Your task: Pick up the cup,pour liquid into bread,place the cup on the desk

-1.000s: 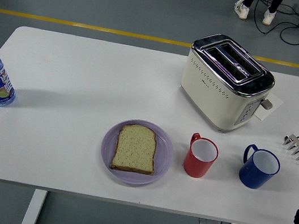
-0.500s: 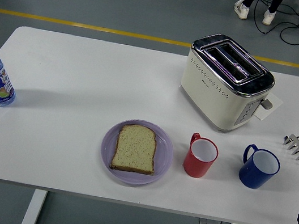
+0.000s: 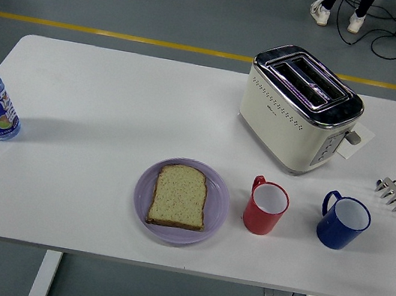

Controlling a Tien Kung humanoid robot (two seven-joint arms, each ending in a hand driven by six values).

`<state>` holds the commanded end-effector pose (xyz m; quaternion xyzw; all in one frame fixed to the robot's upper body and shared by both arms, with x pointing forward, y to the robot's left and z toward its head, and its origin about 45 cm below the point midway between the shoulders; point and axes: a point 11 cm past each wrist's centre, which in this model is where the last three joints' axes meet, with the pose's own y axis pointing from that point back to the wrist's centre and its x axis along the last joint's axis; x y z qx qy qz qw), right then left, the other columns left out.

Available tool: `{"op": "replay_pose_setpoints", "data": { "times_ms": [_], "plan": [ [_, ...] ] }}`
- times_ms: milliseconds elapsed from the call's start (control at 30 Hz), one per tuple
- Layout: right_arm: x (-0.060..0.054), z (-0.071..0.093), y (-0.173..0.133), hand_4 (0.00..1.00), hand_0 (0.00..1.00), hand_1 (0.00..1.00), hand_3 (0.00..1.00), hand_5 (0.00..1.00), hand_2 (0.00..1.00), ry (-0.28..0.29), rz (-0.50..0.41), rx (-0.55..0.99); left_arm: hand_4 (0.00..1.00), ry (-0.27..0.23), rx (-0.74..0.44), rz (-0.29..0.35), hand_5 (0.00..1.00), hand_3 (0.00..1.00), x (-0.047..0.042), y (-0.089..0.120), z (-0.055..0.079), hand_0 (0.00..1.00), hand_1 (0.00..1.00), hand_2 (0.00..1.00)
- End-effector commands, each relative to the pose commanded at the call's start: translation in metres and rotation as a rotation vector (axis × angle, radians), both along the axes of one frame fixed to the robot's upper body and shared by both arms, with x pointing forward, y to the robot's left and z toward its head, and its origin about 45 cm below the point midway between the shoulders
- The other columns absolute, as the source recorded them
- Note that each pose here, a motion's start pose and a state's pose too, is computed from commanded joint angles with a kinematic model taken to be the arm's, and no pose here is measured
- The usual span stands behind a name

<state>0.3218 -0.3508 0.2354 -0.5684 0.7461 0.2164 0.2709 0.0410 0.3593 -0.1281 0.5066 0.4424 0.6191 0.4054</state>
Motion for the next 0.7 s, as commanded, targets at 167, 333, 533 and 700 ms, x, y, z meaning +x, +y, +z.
{"op": "replay_pose_setpoints", "data": {
  "times_ms": [167, 333, 533, 700],
  "plan": [
    [0.001, 0.0032, 0.0, 0.64, 0.574, 0.524, 0.599, 0.186, 0.626, -0.008, 0.002, -0.006, 0.241, 0.003, 0.0, 0.003, 0.857, 0.505, -0.0017, 0.0, -0.0002, 0.633, 0.642, 0.652],
    [0.0015, 0.0055, -0.0002, 0.64, 0.574, 0.524, 0.599, 0.186, 0.626, -0.015, 0.001, -0.007, 0.241, 0.002, -0.002, 0.003, 0.857, 0.505, -0.0009, -0.0008, -0.0003, 0.633, 0.642, 0.652],
    [0.0013, 0.0046, -0.0001, 0.64, 0.573, 0.526, 0.599, 0.186, 0.625, -0.012, -0.001, -0.002, 0.241, -0.004, -0.003, 0.007, 0.857, 0.505, 0.002, -0.0009, 0.0, 0.633, 0.641, 0.651],
    [0.0012, 0.0043, -0.0006, 0.638, 0.575, 0.524, 0.598, 0.186, 0.624, -0.009, -0.003, -0.001, 0.241, -0.007, -0.002, 0.008, 0.856, 0.505, 0.003, -0.0004, 0.0003, 0.633, 0.642, 0.653]
  ]
}}
